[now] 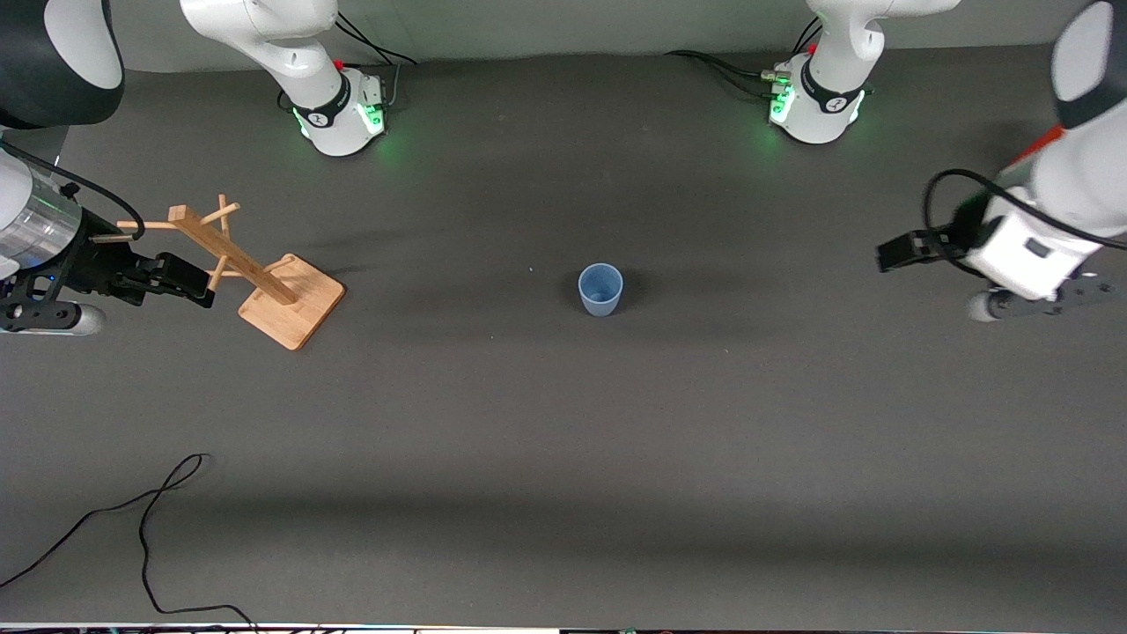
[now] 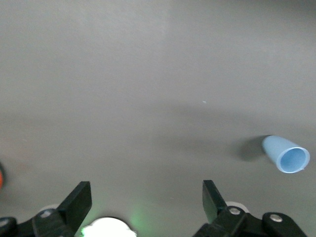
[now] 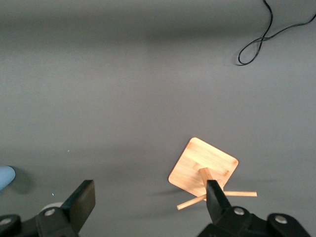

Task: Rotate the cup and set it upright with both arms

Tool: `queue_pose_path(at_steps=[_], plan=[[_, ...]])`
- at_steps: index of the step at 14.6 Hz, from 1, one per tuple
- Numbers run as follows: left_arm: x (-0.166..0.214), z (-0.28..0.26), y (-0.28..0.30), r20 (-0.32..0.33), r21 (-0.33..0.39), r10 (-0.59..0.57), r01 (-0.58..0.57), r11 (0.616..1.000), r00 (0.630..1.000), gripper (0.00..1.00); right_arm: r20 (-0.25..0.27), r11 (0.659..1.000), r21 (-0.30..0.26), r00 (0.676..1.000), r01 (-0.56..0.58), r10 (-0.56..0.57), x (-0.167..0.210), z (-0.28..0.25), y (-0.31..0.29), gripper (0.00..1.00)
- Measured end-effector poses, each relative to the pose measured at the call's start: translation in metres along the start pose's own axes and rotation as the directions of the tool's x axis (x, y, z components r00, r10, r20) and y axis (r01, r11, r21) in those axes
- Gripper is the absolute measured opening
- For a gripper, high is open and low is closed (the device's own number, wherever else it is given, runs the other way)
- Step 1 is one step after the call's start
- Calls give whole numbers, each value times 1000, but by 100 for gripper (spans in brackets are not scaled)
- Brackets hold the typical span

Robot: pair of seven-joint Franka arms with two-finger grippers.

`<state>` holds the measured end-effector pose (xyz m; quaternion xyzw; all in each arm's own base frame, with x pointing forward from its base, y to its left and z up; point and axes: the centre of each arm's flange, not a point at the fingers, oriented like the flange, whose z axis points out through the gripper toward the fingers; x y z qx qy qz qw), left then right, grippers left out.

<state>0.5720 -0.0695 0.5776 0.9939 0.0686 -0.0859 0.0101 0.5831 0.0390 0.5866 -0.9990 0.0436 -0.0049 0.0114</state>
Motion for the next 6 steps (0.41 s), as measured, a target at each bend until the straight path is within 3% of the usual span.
queue_pose_path(at_steps=[6], plan=[[11, -8, -40, -44, 35, 103, -101, 994, 994, 100, 0, 1000, 0, 1000, -1, 1, 0, 0, 1, 100]])
